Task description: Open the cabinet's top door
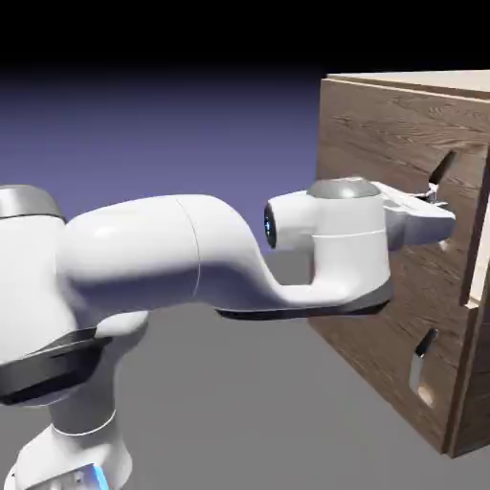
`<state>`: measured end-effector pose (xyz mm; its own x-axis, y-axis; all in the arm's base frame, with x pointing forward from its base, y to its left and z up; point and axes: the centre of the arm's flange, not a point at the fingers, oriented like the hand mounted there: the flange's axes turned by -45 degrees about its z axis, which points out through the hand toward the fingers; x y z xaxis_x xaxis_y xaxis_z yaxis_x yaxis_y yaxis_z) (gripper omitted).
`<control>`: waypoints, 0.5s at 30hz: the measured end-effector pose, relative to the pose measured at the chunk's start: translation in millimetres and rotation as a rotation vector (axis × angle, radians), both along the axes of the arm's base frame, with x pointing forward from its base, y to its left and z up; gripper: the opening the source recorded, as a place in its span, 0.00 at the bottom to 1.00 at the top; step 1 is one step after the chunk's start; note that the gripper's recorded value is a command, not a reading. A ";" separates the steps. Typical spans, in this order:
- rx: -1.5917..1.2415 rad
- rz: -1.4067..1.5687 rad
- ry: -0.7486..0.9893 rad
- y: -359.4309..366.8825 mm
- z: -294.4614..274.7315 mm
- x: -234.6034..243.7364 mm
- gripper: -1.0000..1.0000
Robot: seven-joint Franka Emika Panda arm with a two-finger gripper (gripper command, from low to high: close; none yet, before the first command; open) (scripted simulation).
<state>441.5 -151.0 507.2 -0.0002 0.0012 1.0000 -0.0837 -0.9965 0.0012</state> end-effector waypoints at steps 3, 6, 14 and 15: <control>0.000 -0.055 0.000 10.8 0.0 -24.4 0.00; 0.000 -0.112 0.000 23.5 0.0 -49.1 0.00; 0.000 -0.278 0.000 68.3 0.0 -116.5 0.00; 0.000 -0.298 -0.001 74.5 0.0 -124.1 0.00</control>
<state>317.4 -76.6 507.2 -0.0004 0.0009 1.0000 -0.3729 -0.9279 0.0007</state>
